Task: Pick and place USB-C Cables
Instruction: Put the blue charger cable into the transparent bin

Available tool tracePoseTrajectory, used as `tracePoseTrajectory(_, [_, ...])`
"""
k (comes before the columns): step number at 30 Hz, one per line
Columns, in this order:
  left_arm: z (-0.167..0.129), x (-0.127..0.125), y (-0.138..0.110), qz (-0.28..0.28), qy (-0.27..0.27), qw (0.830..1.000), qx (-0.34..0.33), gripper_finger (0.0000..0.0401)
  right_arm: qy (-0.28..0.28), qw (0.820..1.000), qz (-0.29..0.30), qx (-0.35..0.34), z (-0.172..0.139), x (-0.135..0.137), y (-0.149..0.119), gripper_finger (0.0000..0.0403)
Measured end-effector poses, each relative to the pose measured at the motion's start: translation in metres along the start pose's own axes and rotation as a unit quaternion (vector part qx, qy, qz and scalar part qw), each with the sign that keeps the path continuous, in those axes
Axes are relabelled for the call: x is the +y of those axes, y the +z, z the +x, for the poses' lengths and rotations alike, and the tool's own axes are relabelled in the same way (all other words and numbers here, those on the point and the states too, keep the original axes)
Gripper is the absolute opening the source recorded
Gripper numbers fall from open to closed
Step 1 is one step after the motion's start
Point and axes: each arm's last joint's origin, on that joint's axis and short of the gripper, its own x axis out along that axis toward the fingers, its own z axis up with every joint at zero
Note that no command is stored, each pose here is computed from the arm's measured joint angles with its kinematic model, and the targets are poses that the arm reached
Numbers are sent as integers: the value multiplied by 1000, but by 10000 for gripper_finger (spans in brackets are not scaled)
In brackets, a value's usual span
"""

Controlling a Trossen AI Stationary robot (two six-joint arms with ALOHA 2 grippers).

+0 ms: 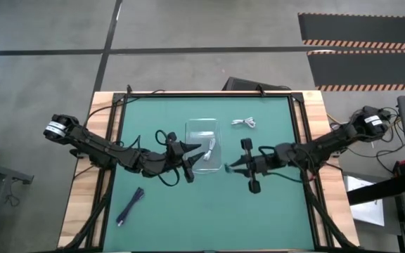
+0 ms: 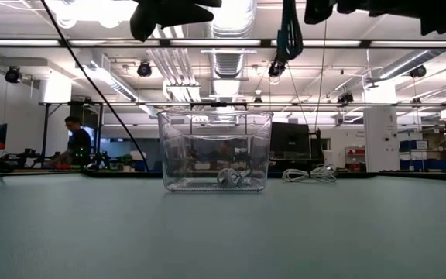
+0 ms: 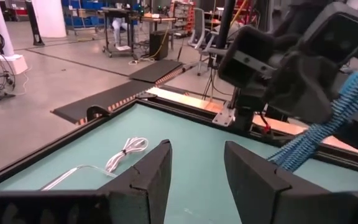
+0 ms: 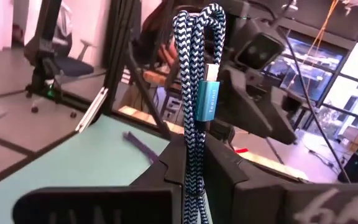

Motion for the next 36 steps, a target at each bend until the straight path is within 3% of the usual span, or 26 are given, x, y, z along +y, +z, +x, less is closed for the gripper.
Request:
tracePoseTrajectory(14, [2,-3,2,-20,-10,1000,-20,132,-25,996,61,-52,-2,-14,8,22])
tracePoseTrajectory(23, [13,-15,-5,-7,-78,995,-55,132,-26,995,80,-56,-1,-15,9,22])
tracePoseTrajectory(30, [21,-22,-13,15,-102,991,-85,132,-26,995,80,-55,-1,-14,9,22])
tracePoseTrajectory(36, [35,-24,-27,-1,-116,987,-113,132,-26,995,80,-55,-1,-14,8,22])
